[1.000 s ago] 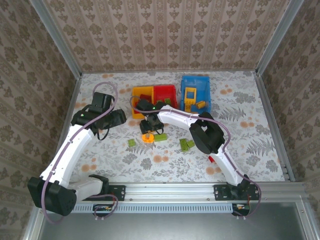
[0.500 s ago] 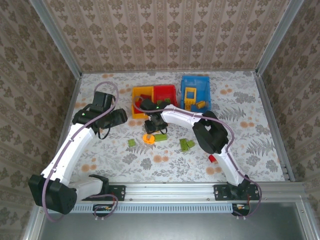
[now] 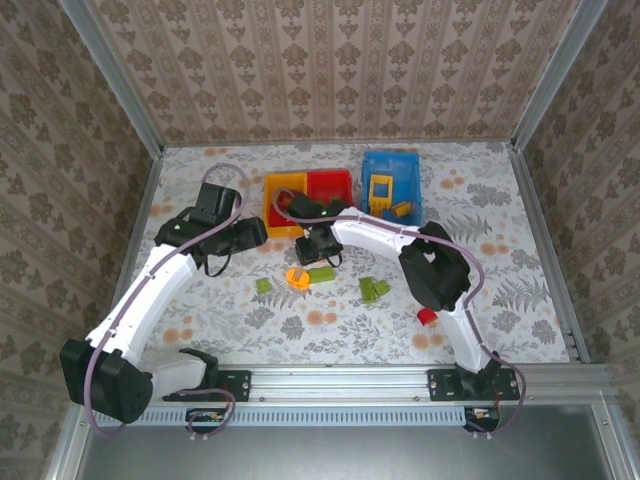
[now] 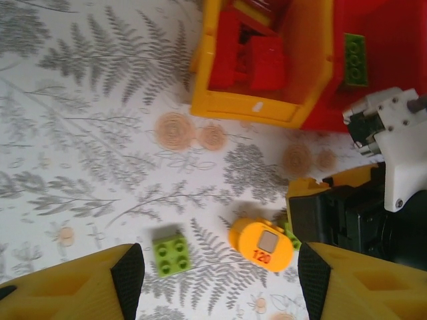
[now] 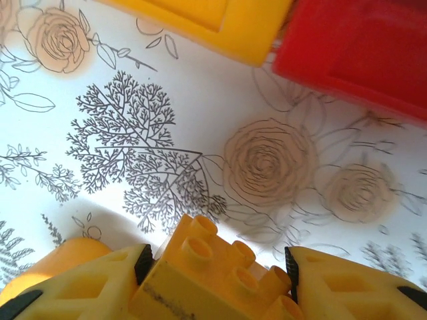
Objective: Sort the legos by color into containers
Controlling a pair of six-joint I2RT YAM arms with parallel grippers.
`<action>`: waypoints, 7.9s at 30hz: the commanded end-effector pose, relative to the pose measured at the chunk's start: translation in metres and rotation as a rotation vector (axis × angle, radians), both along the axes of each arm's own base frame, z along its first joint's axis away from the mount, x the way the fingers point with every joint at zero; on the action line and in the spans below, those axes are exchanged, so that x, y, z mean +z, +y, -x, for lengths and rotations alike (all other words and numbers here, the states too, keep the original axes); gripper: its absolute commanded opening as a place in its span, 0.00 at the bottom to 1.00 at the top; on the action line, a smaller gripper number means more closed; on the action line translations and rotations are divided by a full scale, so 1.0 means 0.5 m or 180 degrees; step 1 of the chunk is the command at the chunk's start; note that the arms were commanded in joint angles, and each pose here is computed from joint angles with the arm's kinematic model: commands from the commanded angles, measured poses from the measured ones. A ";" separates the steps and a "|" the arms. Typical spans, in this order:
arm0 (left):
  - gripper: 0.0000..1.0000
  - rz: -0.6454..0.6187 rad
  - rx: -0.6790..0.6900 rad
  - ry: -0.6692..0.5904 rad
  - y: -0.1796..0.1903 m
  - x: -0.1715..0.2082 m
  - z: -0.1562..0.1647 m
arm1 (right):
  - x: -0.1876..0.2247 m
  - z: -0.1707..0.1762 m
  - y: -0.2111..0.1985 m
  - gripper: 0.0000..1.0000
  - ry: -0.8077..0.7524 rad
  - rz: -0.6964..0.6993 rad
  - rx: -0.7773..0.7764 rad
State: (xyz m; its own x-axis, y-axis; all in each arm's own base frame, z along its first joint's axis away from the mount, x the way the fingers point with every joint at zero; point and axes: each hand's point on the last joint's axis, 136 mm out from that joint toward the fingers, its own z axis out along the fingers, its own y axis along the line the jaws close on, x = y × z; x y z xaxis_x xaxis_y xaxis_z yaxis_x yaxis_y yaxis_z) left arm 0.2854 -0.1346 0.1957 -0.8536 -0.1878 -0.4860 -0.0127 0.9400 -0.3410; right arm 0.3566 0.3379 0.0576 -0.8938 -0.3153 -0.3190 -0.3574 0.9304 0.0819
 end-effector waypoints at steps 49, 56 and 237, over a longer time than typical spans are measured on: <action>0.67 0.0044 -0.3521 -0.0211 -0.582 -0.057 0.215 | 0.342 -0.054 -0.518 0.65 -0.0938 -0.0108 -0.1970; 0.69 -0.0369 -0.4069 -0.0262 -0.709 -0.140 0.308 | 0.387 0.114 -0.633 0.71 -0.0961 -0.0465 -0.2698; 0.81 -0.0204 0.0609 0.1462 0.008 -0.246 0.107 | 0.227 0.200 -0.026 0.71 -0.0436 -0.1753 0.0910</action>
